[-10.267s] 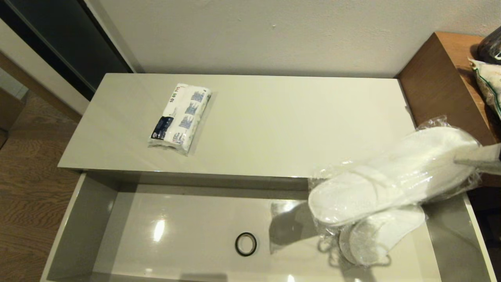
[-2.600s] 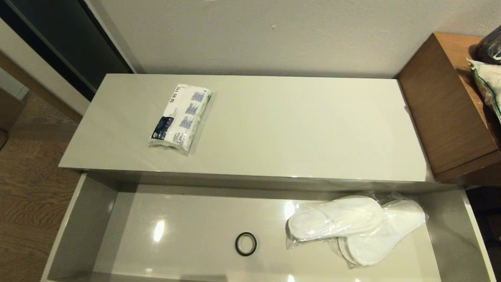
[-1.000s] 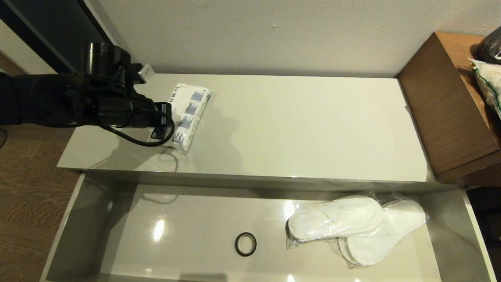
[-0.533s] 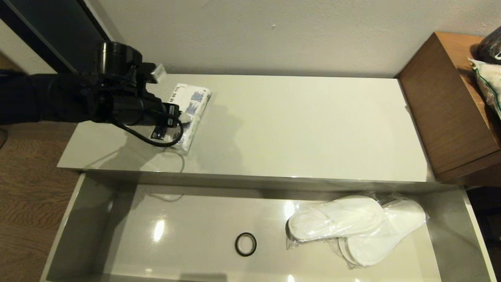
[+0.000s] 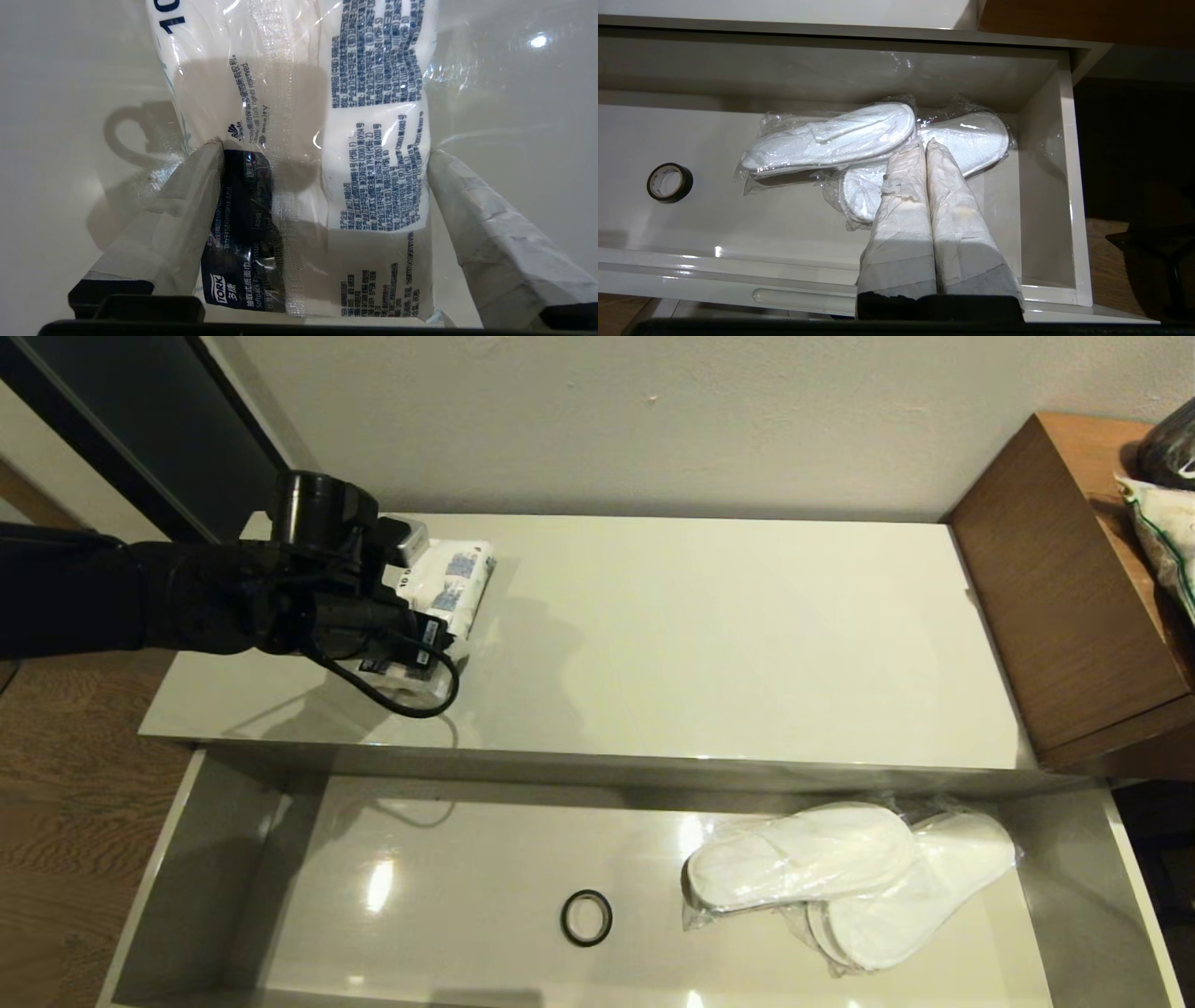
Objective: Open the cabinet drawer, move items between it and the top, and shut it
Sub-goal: Pick up the tissue on the table
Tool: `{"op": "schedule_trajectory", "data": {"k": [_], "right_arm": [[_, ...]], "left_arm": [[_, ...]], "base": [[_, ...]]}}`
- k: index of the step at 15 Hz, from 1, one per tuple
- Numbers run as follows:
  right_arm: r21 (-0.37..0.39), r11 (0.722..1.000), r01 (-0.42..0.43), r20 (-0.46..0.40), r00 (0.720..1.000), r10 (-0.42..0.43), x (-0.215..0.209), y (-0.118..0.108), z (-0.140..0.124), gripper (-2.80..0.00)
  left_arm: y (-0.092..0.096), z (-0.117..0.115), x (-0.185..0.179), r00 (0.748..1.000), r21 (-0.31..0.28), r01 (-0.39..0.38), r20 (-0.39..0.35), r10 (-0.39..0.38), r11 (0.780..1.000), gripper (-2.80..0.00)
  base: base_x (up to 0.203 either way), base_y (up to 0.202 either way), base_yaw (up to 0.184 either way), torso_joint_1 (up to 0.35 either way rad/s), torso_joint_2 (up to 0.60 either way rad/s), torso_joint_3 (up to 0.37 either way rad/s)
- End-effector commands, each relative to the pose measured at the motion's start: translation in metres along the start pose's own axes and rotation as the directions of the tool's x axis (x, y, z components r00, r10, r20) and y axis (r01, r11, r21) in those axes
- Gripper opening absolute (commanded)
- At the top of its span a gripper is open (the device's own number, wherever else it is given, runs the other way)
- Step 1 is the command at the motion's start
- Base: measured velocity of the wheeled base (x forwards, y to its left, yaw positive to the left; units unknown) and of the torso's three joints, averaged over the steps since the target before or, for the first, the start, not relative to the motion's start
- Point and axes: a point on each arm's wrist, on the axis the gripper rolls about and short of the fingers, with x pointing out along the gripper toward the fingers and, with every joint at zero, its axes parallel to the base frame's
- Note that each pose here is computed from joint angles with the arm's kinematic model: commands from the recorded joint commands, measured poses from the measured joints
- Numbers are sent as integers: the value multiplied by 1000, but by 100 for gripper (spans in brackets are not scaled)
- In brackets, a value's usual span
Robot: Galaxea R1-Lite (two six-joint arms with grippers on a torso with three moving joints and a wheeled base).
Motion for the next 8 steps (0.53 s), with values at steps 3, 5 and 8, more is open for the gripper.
{"op": "schedule_trajectory", "data": {"k": [3, 5, 8], "right_arm": [[0, 1000, -2, -1, 1000, 2, 0, 0, 0, -280], [0, 1000, -1, -1, 1000, 1, 0, 0, 0, -280], [0, 1000, -1, -1, 1000, 1, 0, 0, 0, -280]], "left_arm": [[-6, -5, 3, 1000, 7, -1, -27, 2, 1000, -280], [-6, -8, 0, 999, 7, -1, -38, 1, 1000, -280], [-7, -14, -8, 999, 3, 2, -51, -2, 1000, -280]], "base": [[0, 0, 0, 0, 0, 0], [0, 0, 0, 0, 0, 0], [0, 0, 0, 0, 0, 0]]}}
